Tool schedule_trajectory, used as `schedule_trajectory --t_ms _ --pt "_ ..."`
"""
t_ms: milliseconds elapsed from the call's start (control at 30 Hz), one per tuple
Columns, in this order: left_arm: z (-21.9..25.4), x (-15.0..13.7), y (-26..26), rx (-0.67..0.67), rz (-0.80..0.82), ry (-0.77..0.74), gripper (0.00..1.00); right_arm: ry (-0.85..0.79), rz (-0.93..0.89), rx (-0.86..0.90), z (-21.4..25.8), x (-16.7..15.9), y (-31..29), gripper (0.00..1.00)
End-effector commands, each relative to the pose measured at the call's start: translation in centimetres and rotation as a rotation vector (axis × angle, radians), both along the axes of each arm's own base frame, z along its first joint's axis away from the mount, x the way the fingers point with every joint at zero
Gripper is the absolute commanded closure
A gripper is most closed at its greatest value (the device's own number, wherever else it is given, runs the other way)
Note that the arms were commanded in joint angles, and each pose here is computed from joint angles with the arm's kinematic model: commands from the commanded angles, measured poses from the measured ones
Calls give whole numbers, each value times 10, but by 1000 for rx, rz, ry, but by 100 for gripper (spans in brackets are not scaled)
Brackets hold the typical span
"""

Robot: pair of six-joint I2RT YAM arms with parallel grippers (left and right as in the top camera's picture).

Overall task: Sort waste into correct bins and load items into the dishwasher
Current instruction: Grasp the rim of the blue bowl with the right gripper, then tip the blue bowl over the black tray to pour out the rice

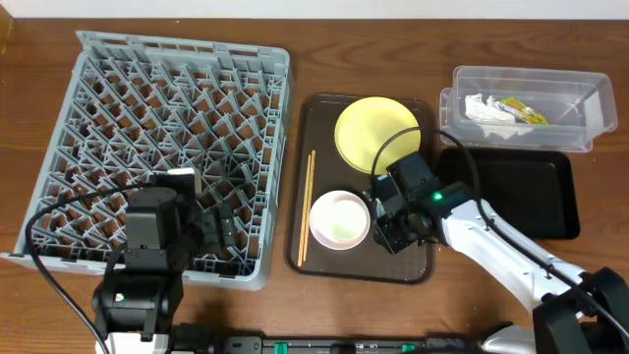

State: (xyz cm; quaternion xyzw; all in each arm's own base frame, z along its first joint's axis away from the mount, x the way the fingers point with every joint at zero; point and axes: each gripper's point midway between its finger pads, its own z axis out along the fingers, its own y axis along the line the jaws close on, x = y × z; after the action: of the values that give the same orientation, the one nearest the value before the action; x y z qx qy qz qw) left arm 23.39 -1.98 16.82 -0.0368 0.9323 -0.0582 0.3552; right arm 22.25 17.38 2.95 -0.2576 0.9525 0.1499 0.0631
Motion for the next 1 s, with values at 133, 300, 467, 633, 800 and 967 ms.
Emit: schedule_trajectory --t_ms 133,300,467,633,800,967 --pt "10 3 -2 -14 -3 -23 7 14 -6 -7 -9 -9 -3 84" --pt "10 3 -2 -14 -3 -23 8 20 -30 -5 -9 -8 -2 92" --pt "10 3 -2 -14 -3 -23 8 17 -75 9 4 0 2 99" --pt "10 3 -2 -14 -3 -23 7 -50 -87 51 53 19 11 99" --pt "10 3 -2 -14 -3 -23 8 -168 -189 138 105 48 7 99" --pt "10 3 -2 -14 -3 -23 8 -219 -356 180 127 69 -32 99"
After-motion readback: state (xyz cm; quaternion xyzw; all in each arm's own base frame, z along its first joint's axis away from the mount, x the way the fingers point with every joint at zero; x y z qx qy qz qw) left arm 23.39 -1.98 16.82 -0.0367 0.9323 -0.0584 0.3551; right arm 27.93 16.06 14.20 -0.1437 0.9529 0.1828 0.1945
